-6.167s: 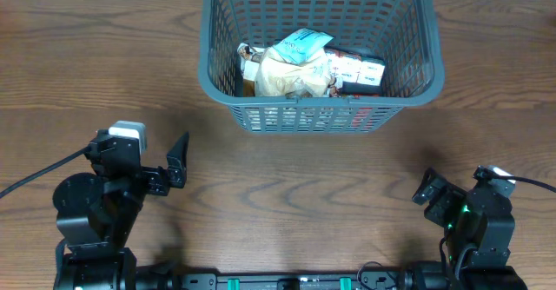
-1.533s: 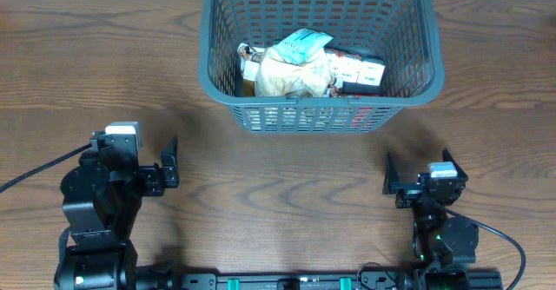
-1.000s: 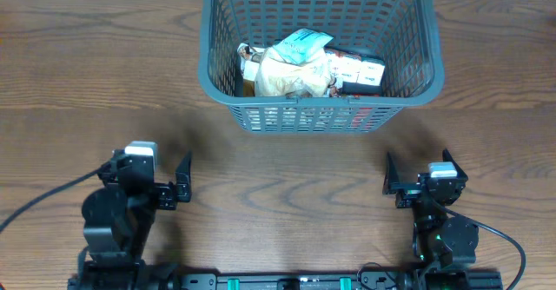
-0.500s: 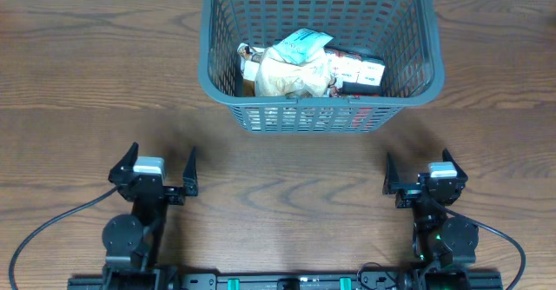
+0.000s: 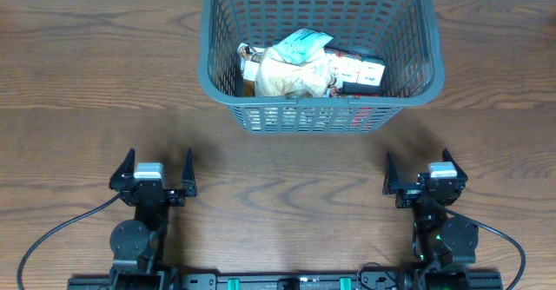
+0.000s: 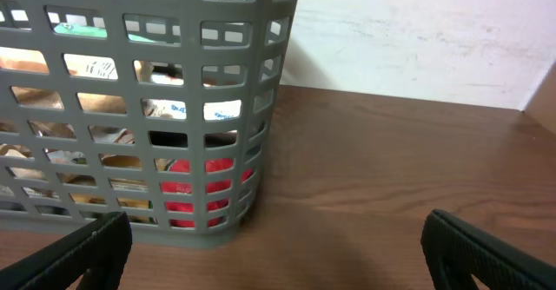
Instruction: Pack container
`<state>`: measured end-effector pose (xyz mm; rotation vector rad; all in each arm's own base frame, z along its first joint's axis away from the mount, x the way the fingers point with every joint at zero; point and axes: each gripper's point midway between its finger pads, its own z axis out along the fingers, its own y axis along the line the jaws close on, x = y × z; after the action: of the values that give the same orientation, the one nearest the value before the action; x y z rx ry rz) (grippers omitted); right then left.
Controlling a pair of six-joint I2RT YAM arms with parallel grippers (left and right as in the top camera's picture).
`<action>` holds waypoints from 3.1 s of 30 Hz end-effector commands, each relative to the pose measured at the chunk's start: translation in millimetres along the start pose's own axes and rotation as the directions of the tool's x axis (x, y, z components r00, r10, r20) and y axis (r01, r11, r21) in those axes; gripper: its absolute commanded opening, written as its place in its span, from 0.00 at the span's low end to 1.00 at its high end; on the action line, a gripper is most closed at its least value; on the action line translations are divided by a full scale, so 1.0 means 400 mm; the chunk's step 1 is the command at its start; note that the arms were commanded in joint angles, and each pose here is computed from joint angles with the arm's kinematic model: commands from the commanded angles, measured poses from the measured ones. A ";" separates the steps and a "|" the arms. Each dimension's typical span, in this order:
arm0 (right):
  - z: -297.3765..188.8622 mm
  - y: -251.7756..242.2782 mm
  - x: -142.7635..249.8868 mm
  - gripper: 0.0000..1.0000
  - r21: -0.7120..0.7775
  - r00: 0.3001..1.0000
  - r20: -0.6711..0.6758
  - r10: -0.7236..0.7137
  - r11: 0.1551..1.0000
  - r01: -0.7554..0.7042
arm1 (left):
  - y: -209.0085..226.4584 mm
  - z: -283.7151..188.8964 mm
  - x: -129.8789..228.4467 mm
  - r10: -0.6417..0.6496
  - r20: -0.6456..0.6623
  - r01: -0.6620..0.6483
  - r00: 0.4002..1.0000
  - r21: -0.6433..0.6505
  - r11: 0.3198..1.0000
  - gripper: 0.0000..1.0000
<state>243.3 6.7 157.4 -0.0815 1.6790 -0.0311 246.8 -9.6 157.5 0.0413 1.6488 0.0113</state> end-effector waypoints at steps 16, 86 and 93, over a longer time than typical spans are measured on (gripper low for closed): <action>0.001 -0.004 0.005 0.99 0.006 1.000 -0.001 0.013 1.000 -0.013 | -0.006 -0.004 0.054 -0.086 -0.079 0.087 0.993 0.005 0.996 0.99; 0.001 -0.004 0.005 0.99 0.006 1.000 -0.001 0.013 1.000 -0.013 | -0.006 -0.004 0.054 -0.090 -0.080 0.090 0.993 0.004 0.996 0.99; 0.001 -0.004 0.005 0.99 0.006 1.000 -0.001 0.013 1.000 -0.013 | -0.006 -0.004 0.054 -0.089 -0.080 0.090 0.993 0.004 0.996 0.99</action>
<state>243.3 6.7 157.3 -0.0815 1.6794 -0.0311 244.6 -11.9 153.6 -0.0218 1.6744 -0.0680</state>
